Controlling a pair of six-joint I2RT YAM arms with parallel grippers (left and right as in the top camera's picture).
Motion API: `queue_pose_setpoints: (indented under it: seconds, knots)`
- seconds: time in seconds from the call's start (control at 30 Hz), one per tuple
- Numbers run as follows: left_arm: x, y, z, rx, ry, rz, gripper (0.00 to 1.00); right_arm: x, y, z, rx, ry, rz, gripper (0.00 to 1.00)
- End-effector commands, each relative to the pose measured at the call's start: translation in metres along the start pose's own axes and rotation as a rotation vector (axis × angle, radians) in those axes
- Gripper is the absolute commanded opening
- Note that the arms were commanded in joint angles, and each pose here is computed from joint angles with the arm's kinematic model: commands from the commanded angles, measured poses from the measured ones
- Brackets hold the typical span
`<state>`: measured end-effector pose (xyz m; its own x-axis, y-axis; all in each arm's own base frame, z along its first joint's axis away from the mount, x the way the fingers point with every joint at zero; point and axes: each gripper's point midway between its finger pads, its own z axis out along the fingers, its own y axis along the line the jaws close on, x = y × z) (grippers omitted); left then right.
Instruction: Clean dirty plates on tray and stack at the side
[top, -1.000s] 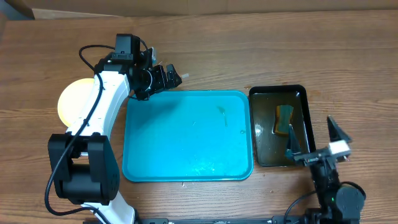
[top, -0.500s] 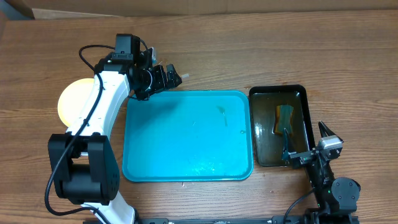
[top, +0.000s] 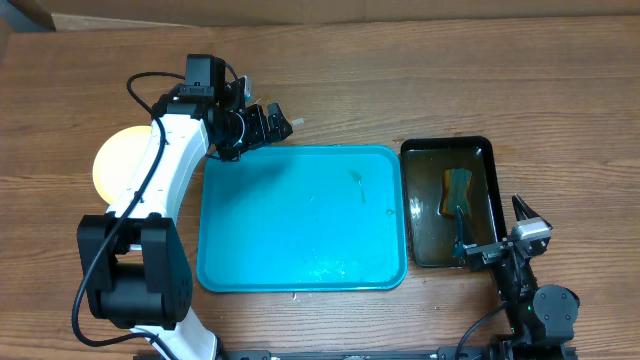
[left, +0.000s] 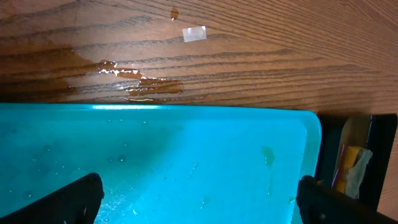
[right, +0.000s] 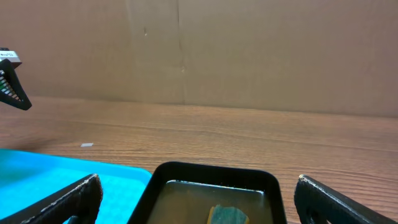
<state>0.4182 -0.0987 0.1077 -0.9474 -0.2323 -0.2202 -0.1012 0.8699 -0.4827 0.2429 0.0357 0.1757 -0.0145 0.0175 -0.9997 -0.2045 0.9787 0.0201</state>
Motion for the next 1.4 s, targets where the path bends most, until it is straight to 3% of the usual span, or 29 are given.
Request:
queue_pose_setpoints:
  seconds: [0.0, 0.3, 0.47, 0.73, 0.93, 1.0, 1.13, 1.37]
  knots:
    - [-0.001, -0.008, -0.012, 0.017, -0.026, 0.041, 1.00, 0.001, 0.000, 0.000, -0.002, -0.005, 0.005, 1.00]
    - [-0.001, -0.006, -0.013, 0.002, -0.030, 0.042, 1.00, 0.002, 0.000, 0.000, -0.002, -0.005, 0.005, 1.00]
    - [-0.008, -0.016, -0.041, -0.032, -0.119, 0.082, 1.00, 0.002, 0.000, 0.000, -0.002, -0.005, 0.005, 1.00]
    - [-0.009, -0.060, -0.134, -0.008, -0.366, 0.192, 1.00, 0.002, 0.000, 0.000, -0.002, -0.005, 0.005, 1.00]
    - [0.008, -0.088, -0.209, 0.057, -0.545, 0.260, 1.00, 0.002, 0.000, 0.000, -0.002, -0.005, 0.005, 1.00]
    - [0.023, -0.083, -0.234, 0.013, -0.615, 0.301, 1.00, 0.001, 0.000, 0.000, -0.002, -0.005, 0.005, 1.00]
    - [0.053, -0.062, -0.234, -0.033, -0.629, 0.290, 1.00, 0.001, 0.000, 0.000, -0.002, -0.005, 0.005, 1.00]
    - [0.112, -0.013, -0.180, -0.046, -0.592, 0.265, 1.00, 0.001, 0.000, 0.000, -0.002, -0.005, 0.005, 1.00]
